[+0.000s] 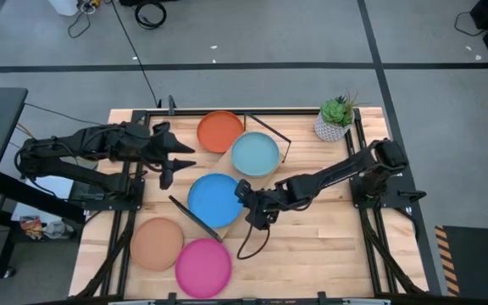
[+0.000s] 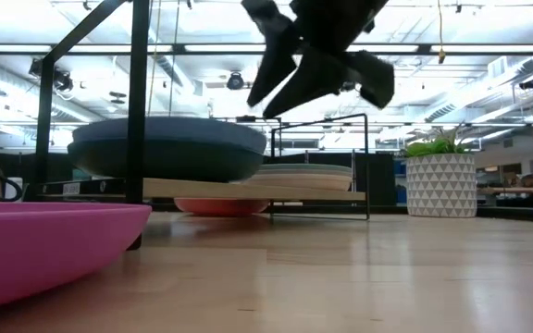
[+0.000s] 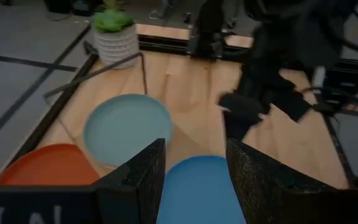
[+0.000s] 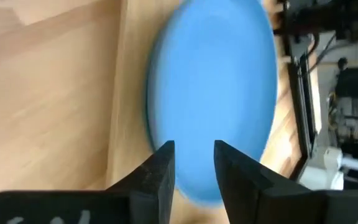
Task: Place and stack plates onto a shelf
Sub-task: Stack the blue plate on top of the green plate on the shelf, then stack the orange plate on top of the blue plate on the shelf
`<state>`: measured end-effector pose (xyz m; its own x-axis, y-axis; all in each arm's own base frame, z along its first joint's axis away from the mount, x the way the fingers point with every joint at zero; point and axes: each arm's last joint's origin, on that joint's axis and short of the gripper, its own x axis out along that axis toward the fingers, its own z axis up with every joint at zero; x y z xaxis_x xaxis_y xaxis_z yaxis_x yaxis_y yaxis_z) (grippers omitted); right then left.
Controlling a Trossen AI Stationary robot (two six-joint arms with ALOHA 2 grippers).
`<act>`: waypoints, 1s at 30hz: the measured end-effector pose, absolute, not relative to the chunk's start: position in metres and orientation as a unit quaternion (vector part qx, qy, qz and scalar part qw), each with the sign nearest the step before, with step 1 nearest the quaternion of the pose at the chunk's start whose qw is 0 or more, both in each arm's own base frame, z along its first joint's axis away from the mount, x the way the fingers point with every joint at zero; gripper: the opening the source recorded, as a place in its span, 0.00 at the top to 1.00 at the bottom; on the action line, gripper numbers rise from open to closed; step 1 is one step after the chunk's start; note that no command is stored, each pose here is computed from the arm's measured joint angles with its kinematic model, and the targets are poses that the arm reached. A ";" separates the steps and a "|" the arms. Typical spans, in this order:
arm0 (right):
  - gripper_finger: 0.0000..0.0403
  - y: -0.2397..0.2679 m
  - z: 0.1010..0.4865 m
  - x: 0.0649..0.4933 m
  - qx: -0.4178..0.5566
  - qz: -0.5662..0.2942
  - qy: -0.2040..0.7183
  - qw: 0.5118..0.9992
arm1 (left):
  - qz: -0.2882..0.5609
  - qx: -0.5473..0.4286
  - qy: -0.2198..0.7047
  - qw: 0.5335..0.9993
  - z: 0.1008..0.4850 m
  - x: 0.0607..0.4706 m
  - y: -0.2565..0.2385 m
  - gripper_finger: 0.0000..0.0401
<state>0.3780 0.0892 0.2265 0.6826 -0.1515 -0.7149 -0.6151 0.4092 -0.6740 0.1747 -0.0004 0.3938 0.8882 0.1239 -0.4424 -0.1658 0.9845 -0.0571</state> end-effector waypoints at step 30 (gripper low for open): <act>0.77 0.034 0.296 0.339 -0.317 -0.077 0.390 0.861 | 0.118 0.143 0.351 0.918 0.361 0.191 -0.035 0.61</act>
